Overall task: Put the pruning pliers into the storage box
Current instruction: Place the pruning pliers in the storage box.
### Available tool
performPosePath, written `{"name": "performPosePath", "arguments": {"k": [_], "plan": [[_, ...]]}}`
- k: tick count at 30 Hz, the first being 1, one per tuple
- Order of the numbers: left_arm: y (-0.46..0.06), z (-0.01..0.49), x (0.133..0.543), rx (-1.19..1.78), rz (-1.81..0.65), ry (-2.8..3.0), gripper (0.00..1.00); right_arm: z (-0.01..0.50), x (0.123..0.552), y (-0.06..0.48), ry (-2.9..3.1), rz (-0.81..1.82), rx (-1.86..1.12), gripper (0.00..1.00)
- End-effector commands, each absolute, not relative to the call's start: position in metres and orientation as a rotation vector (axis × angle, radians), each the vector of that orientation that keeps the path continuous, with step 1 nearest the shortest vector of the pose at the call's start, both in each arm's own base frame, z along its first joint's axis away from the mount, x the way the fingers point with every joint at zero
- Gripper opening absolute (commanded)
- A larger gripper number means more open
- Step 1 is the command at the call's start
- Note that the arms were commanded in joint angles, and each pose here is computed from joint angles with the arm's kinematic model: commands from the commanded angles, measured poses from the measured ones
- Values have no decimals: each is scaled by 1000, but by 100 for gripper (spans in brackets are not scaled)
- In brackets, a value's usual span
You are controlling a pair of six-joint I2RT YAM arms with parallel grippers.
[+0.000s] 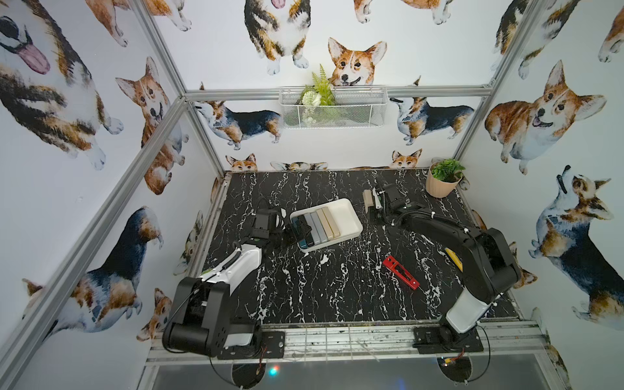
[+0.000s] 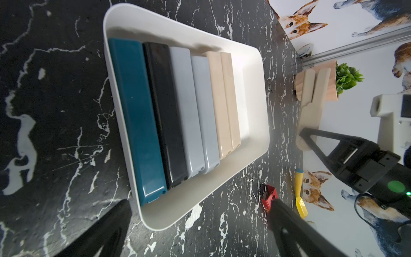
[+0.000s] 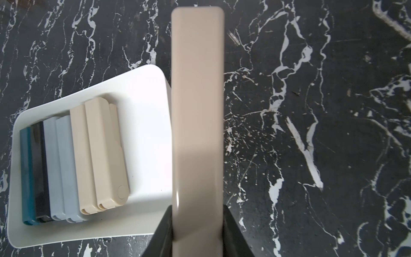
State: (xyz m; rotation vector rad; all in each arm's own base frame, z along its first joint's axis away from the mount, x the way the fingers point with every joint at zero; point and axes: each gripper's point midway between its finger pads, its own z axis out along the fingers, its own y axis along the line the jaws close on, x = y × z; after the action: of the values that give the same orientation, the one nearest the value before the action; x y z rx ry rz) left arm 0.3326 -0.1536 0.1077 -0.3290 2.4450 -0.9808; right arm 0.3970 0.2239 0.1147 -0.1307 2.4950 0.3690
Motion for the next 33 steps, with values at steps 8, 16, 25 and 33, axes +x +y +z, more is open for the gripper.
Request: {"name": "performPosePath", "arguments": {"k": [8,16,25,33], "plan": [[-149,110,340,-324,-981,2421,100,117,402,266,2467,424,-249,0],[-147,111,342,-333,-1003,2411,100,114,402,284,2466,452,-309,0],[-147,111,345,-341,-1033,2393,100,103,405,295,2479,480,-354,0],[-146,111,345,-347,-1053,2379,100,91,406,305,2495,494,-387,0]]}}
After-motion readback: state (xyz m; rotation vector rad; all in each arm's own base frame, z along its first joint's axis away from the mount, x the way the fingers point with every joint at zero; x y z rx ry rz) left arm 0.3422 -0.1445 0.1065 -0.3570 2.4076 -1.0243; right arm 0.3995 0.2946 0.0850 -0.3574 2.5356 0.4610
